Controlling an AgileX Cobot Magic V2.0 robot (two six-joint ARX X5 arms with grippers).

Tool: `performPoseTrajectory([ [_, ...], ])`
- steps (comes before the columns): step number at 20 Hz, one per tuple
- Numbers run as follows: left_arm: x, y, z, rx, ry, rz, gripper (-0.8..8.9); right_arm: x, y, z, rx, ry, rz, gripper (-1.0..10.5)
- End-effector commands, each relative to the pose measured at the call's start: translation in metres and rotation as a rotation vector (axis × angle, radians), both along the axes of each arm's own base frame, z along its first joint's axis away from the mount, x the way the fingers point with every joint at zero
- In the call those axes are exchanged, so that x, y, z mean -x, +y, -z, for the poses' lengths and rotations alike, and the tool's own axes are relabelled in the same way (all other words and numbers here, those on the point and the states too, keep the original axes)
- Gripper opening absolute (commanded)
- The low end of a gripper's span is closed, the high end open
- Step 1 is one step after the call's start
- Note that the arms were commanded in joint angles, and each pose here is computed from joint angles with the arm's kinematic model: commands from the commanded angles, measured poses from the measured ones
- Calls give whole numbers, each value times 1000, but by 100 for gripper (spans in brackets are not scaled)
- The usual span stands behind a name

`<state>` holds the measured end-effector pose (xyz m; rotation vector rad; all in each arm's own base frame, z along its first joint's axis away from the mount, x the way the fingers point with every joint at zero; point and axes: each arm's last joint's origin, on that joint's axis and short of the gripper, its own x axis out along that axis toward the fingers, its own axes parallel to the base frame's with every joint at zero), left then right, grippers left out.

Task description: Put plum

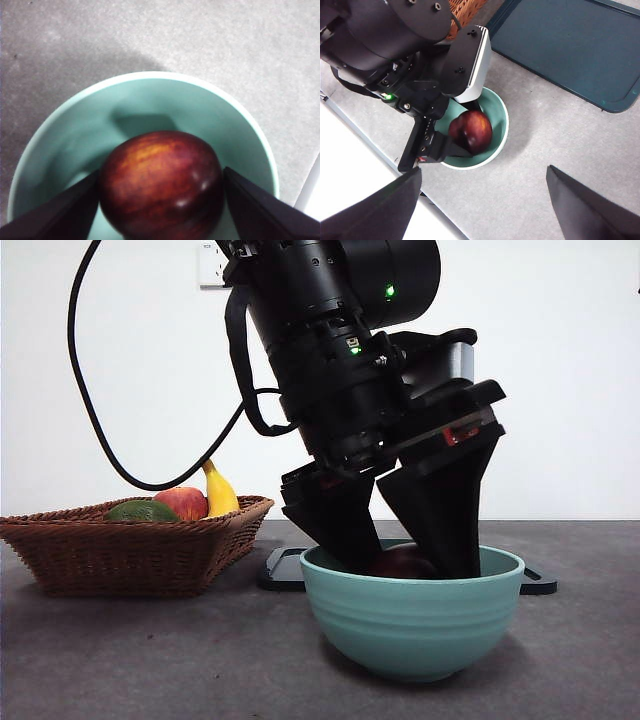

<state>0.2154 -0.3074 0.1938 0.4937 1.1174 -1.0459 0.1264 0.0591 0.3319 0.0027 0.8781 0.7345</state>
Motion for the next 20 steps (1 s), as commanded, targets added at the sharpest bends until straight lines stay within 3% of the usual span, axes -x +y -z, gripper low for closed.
performPoseTrajectory([
  [1, 1, -7, 0, 3, -6, 13, 409, -1, 1, -5, -5, -21, -7, 400],
  [5, 1, -6, -12, 20, -16, 9, 408, -1, 1, -5, -5, -20, -7, 400],
  [11, -3, 6, -65, 122, -88, -25, 406, -1, 1, -5, -4, -20, -7, 400],
  [15, -13, 42, -107, 220, -158, -130, 406, -1, 1, -5, -5, -21, -8, 400],
  [20, -24, 110, -157, 310, -255, -315, 406, -1, 1, -5, -4, -20, -8, 400],
])
